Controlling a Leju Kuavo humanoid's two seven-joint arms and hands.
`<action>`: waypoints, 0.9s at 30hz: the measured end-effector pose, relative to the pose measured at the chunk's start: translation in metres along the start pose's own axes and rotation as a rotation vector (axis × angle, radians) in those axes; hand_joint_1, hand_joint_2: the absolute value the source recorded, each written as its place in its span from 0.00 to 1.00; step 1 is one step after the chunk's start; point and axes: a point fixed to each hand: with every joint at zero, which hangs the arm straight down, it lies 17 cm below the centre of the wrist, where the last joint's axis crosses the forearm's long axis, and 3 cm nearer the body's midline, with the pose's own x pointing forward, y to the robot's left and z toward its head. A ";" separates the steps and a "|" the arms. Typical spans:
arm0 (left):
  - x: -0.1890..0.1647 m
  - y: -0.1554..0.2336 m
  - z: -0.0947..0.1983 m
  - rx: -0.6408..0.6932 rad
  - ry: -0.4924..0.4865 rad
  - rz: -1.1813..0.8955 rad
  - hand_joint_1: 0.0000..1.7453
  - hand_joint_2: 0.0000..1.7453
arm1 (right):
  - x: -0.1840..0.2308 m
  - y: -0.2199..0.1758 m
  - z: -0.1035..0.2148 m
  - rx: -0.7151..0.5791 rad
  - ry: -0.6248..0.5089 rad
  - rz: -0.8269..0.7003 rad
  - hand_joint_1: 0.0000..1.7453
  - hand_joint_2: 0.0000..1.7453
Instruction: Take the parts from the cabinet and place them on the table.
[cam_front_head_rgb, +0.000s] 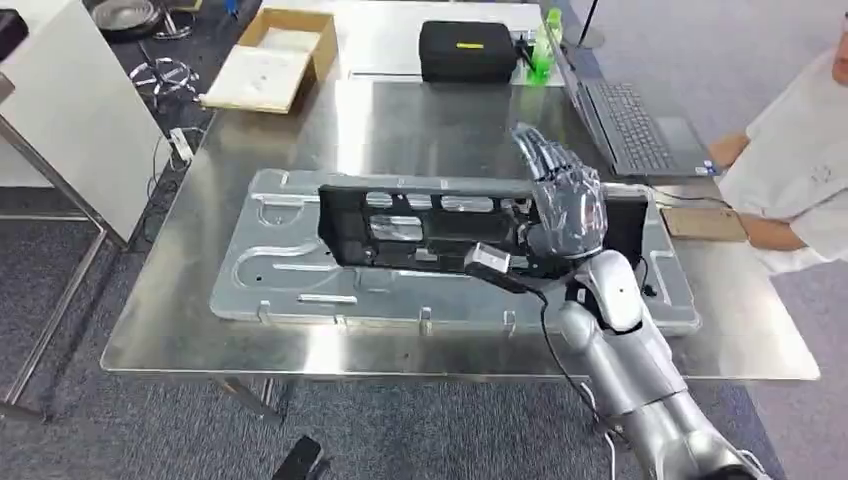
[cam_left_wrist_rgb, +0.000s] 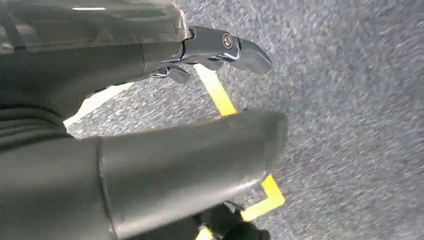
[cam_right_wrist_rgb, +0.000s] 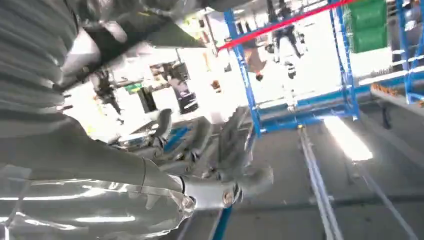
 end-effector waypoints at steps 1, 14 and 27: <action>0.000 0.000 0.000 0.000 0.000 0.001 0.00 0.00 | -0.002 0.002 0.003 0.004 0.009 0.002 0.00 1.00; -0.001 0.001 0.001 0.010 -0.004 0.002 0.00 0.00 | -0.047 0.003 0.006 0.022 0.150 0.039 0.00 1.00; -0.005 0.006 0.002 0.019 0.004 -0.003 0.00 0.00 | -0.048 0.007 0.017 0.009 0.168 -0.023 0.00 0.00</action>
